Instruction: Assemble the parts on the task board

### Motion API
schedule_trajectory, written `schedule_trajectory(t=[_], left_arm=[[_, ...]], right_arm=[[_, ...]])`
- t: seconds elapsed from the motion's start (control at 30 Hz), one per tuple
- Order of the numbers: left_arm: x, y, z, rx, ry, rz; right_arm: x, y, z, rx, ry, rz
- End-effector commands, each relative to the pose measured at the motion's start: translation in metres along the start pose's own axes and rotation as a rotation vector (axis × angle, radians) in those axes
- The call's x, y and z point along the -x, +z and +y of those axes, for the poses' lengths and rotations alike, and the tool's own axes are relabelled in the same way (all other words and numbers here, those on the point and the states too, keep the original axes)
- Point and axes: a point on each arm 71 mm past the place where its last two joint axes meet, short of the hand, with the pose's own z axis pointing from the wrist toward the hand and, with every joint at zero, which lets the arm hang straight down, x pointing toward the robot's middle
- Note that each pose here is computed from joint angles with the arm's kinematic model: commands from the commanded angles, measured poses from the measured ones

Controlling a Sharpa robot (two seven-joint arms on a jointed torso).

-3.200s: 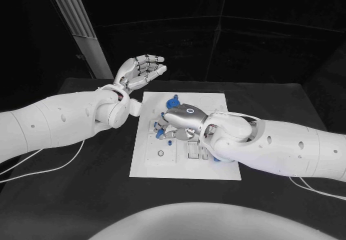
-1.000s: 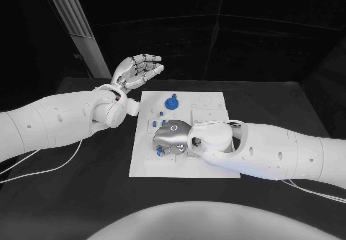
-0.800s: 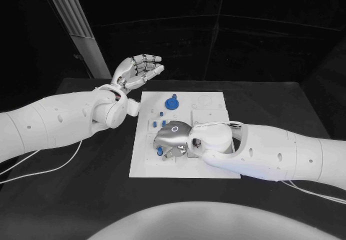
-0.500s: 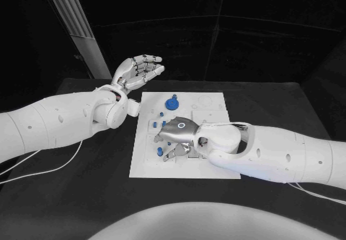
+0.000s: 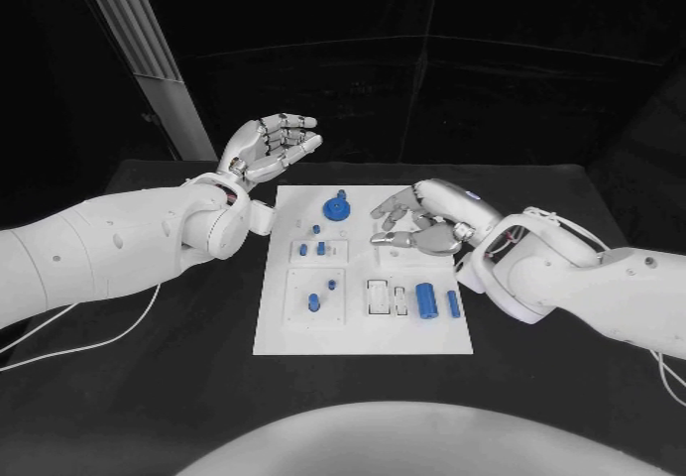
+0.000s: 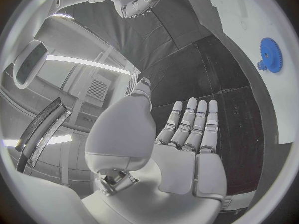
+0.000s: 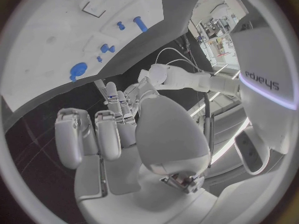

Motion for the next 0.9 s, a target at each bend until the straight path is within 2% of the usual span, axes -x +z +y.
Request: schedule_trajectory(t=[0.03,0.07,0.13,0.43,0.7,0.9], left_arm=[[-0.0020,0.0000,-0.0143,-0.198,-0.010,0.008],[-0.0028,0.0004,-0.0141,-0.198,-0.011,0.009],[-0.0040,0.0010,-0.0139,-0.198,-0.012,0.011],[-0.0093,0.0039,-0.0128,-0.199,-0.016,0.018],[-0.0096,0.0044,-0.0123,-0.198,-0.015,0.018],[-0.0096,0.0042,-0.0115,-0.196,-0.016,0.018]], right_arm=[[0.009,-0.013,-0.015,-0.181,0.194,-0.015],[0.013,-0.022,-0.022,-0.235,0.209,0.003],[0.016,-0.032,-0.030,-0.301,0.229,0.035],[0.022,-0.061,-0.050,-0.504,0.253,0.117],[0.020,-0.073,-0.060,-0.622,0.156,0.173],[0.014,-0.078,-0.064,-0.683,0.085,0.221]])
